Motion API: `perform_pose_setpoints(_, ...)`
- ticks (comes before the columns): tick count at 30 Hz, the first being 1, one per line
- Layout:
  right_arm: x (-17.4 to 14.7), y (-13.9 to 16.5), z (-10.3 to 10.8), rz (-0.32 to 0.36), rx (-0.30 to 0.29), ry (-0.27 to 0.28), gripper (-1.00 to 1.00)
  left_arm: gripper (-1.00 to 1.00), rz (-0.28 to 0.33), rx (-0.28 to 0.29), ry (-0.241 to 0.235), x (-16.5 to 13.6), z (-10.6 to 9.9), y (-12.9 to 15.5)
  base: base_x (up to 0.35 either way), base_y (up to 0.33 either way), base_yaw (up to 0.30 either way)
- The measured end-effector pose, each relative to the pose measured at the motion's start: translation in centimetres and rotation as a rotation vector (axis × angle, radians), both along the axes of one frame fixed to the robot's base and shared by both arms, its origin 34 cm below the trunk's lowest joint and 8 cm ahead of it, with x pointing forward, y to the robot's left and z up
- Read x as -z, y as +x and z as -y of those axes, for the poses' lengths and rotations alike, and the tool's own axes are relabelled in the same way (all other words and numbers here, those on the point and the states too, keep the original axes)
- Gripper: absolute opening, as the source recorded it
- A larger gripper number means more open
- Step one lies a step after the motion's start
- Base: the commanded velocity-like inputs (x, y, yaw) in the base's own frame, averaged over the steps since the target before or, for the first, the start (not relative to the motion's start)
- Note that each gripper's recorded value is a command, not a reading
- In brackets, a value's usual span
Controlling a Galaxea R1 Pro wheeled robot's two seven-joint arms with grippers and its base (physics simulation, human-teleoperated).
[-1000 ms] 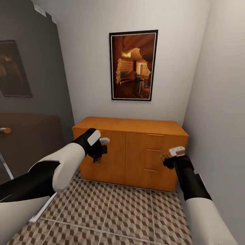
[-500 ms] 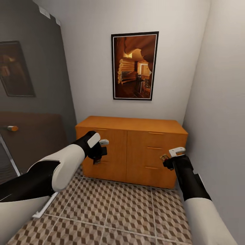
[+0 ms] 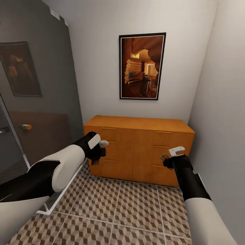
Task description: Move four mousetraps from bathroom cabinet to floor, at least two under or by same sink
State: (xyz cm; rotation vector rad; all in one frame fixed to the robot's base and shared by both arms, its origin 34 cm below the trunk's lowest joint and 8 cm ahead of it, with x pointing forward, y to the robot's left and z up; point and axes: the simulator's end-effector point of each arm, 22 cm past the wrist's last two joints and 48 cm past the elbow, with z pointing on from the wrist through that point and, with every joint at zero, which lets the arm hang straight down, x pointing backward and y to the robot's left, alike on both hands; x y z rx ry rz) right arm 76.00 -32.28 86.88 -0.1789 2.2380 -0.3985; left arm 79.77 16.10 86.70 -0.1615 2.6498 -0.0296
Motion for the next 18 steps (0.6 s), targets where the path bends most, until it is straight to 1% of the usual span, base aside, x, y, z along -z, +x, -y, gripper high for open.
perform_pose_setpoints(2, -0.04, 0.01, 0.05, 0.001, 0.0, -0.002, -1.0, -1.0, 0.001, 0.002, -0.001, -0.01, 0.07, 0.01, -0.033, 0.025, 0.0)
perform_pose_setpoints(5, -0.05, 0.04, 0.11, 0.002, 0.001, -0.003, -1.0, -1.0, -0.001, 0.004, -0.003, 0.05, 0.14, 0.0, -0.196, 0.01, 0.0)
perform_pose_setpoints(18, -0.2, 0.05, -0.02, 0.004, 0.001, 0.002, -1.0, -1.0, -0.016, 0.004, 0.001, 0.65, -0.04, -0.33, -0.32, 0.001, 0.0)
